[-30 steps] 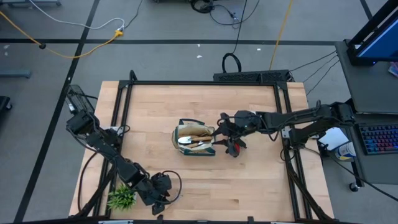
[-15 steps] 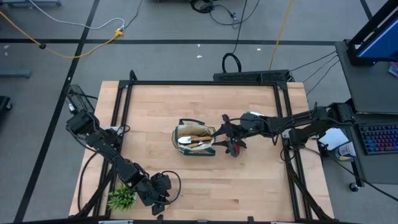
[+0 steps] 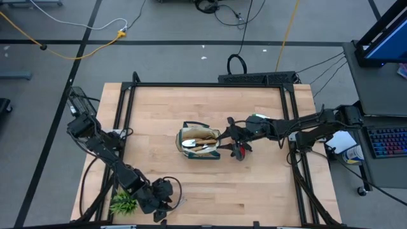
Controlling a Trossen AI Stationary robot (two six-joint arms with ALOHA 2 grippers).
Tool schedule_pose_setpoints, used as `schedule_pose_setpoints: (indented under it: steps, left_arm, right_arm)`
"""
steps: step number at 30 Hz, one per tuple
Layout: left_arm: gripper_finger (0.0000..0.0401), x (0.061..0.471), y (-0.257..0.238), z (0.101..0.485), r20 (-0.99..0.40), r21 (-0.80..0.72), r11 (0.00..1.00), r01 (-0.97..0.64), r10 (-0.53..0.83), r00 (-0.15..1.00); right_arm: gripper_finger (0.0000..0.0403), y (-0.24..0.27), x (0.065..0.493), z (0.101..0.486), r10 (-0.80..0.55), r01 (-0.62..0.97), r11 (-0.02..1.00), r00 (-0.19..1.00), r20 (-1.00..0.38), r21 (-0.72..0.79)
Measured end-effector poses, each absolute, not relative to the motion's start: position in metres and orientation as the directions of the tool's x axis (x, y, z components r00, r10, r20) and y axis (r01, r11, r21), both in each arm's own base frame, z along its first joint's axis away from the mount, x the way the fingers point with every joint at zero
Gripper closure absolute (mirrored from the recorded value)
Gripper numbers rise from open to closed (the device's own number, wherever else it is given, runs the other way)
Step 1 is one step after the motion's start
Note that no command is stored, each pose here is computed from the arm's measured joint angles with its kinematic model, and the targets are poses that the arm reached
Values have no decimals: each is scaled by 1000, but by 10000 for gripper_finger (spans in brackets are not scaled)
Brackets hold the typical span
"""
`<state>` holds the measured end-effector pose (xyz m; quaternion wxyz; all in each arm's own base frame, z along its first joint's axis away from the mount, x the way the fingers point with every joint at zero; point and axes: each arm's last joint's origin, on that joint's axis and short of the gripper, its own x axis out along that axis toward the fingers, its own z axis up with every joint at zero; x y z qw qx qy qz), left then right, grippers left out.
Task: Pick & Place Garden tools in Gardening bag
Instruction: Put the brown hand rake into the green gardening bag
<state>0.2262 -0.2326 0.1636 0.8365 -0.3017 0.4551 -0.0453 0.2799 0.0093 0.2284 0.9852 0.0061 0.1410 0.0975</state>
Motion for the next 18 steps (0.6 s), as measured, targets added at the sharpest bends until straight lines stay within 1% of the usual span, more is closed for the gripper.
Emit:
schedule_pose_setpoints:
  steps: [8, 14, 18]
  left_arm:
    - [224, 229, -236, 166, -747, -532, 821, -208, -339, 572]
    - [224, 245, -254, 172, -833, -414, 889, -193, -285, 474]
    - [224, 249, -262, 181, -859, -379, 899, -219, -253, 445]
  right_arm:
    - [248, 9, 280, 229, 195, -192, 981, 941, -276, 40]
    - [248, 9, 280, 229, 197, -194, 980, 941, -275, 40]
    - [248, 9, 280, 229, 198, -194, 980, 942, -271, 40]
